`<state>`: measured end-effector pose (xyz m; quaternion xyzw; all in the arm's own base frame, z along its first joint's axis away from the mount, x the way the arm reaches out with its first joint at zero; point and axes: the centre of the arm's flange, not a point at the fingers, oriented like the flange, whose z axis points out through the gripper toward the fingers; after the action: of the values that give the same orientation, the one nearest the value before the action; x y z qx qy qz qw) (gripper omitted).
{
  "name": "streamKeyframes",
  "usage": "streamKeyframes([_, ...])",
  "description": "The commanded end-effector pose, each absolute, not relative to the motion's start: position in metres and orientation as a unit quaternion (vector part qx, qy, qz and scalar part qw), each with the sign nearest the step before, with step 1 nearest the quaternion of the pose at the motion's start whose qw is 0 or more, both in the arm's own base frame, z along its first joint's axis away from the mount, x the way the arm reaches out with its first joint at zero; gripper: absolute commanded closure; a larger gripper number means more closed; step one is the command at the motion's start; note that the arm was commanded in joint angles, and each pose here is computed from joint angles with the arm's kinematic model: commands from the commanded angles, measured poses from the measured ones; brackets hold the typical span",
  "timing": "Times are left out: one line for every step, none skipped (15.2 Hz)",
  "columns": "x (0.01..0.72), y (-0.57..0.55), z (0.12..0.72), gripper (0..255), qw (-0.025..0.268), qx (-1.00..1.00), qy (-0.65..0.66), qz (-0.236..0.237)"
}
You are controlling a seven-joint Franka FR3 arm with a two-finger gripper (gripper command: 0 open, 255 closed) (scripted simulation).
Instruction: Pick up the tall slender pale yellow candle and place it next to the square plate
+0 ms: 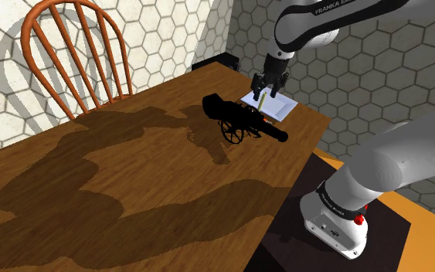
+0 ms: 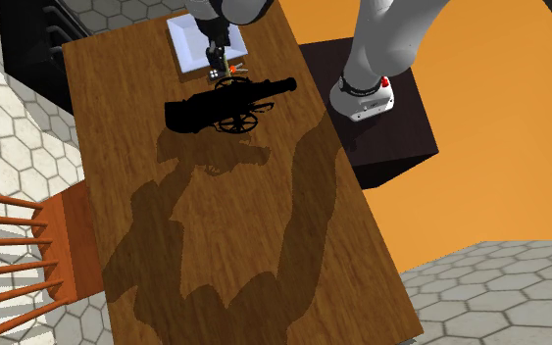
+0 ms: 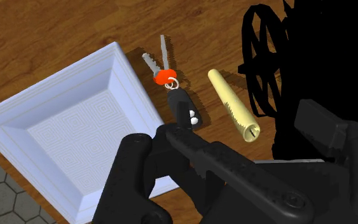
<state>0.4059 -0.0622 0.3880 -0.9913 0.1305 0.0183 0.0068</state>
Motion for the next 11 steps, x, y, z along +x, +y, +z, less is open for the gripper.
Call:
streamKeyframes([0.406, -0.062, 0.388, 0, 0.007, -0.991, 0.13, 0.018])
streamKeyframes([0.406, -0.062, 0.388, 0, 0.007, -0.991, 0.13, 0.018])
streamKeyframes([0.406, -0.062, 0.388, 0, 0.007, -0.991, 0.13, 0.018])
streamKeyframes([0.406, -0.062, 0.401, 0, 0.007, -0.991, 0.13, 0.018])
streamKeyframes([0.407, -0.063, 0.414, 0, 0.007, -0.991, 0.13, 0.018])
streamKeyframes([0.407, -0.063, 0.428, 0, 0.007, -0.991, 0.13, 0.018])
streamKeyframes([0.408, -0.063, 0.438, 0, 0.007, -0.991, 0.13, 0.018])
streamKeyframes([0.408, -0.063, 0.438, 0, 0.007, -0.991, 0.13, 0.018])
streamKeyframes([0.408, -0.063, 0.438, 0, 0.007, -0.991, 0.13, 0.018])
streamKeyframes([0.408, -0.063, 0.438, 0, 0.007, -0.991, 0.13, 0.018])
streamKeyframes([0.408, -0.063, 0.438, 0, 0.007, -0.991, 0.13, 0.018])
